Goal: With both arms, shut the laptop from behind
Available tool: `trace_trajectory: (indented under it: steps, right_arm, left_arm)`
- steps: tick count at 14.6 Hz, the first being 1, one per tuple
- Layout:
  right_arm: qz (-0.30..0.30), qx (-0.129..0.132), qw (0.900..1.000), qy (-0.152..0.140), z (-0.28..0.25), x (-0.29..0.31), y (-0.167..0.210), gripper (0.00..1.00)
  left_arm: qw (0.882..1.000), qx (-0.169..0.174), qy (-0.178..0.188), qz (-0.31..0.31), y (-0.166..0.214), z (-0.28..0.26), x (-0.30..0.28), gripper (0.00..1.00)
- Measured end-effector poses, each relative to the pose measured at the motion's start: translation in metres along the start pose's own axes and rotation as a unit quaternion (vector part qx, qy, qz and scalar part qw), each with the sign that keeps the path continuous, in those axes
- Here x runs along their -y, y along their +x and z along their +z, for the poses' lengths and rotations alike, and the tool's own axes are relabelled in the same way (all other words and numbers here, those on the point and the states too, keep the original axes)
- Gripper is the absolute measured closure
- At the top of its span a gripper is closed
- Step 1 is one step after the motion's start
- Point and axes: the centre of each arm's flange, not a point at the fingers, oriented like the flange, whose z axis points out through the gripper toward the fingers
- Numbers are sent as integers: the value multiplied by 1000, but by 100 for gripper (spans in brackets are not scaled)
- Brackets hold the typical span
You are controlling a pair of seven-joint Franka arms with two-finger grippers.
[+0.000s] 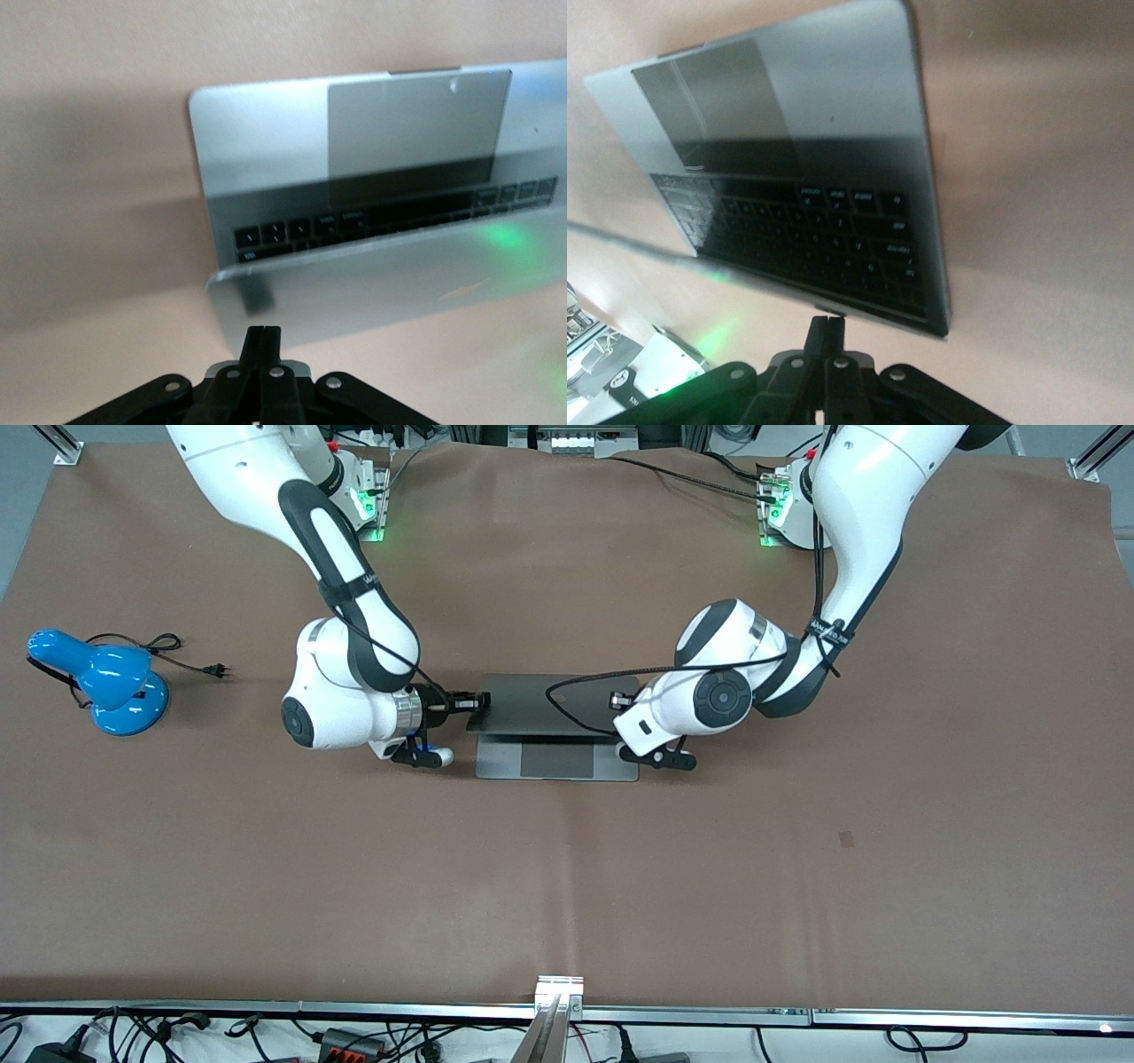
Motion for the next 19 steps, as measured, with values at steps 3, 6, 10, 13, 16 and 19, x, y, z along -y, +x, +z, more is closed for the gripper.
trace_trajectory:
  steps: [3,6,10,13,16,19]
  right_arm:
    - [5,-5,1000,-2,9,-6,16,99]
    - [11,-14,1000,-6,21,-14,32,99]
    - [15,-25,1000,-9,31,-20,46,99]
    - [15,-26,1000,-9,32,-20,46,99]
    - [15,-26,1000,-9,32,-20,46,99]
    - [13,-29,999,-8,30,-18,48,99]
  left_arm:
    - [1000,4,5,2,9,15,4,99]
    - [1000,-14,9,2,23,32,12,99]
    - [1000,-29,4,3,35,60,17,99]
    - [999,-36,11,6,39,68,19,99]
    - [999,-49,18,11,42,65,21,99]
    - [998,-55,18,7,47,53,26,99]
